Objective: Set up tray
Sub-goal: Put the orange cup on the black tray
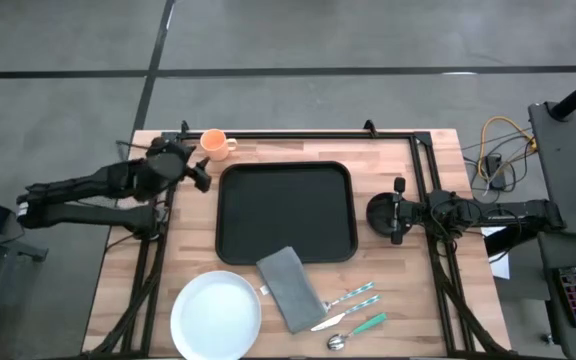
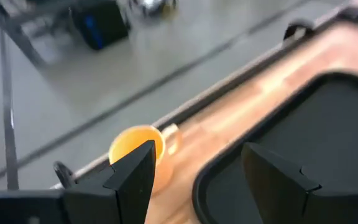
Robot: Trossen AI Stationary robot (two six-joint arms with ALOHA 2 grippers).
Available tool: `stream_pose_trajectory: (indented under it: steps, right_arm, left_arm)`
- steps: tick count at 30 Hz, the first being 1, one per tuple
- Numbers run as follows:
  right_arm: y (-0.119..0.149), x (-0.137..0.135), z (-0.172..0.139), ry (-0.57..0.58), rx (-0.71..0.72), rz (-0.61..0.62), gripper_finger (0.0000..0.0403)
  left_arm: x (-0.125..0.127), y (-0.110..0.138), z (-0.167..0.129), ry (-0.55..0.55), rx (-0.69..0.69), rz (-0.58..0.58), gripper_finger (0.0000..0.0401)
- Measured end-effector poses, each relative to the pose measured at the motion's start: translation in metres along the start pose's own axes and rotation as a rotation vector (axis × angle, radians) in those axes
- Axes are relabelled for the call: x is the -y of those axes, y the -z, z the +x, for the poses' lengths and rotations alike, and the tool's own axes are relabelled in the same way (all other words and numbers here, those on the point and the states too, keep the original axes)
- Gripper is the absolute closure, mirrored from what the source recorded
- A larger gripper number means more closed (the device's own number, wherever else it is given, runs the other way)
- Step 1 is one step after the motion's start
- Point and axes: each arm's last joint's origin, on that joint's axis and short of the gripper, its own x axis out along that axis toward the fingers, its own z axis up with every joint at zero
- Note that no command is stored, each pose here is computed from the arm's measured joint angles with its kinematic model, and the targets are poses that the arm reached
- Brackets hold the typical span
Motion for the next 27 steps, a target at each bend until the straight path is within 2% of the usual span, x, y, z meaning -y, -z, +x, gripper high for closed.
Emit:
stream_pose_trajectory:
  steps: [5,11,16,21,27]
  right_arm:
    - [0.000,0.000,0.000,0.000,0.001,0.000,0.0280]
    - [0.000,0.000,0.000,0.000,0.000,0.000,0.0280]
    - [0.000,0.000,0.000,0.000,0.000,0.000,0.0280]
    - [0.000,0.000,0.000,0.000,0.000,0.000,0.0280]
    - [0.000,0.000,0.000,0.000,0.001,0.000,0.0280]
  left_arm:
    - [-0.012,-0.013,0.030,0.043,-0.146,0.005,0.0182]
    - [-0.034,-0.028,0.076,0.011,-0.299,-0.012,0.0182]
    - [-0.049,-0.034,0.115,0.026,-0.461,-0.022,0.0182]
    - [-0.048,-0.038,0.146,0.028,-0.588,0.021,0.0182]
    - [-0.043,-0.034,0.175,0.034,-0.652,0.053,0.0182]
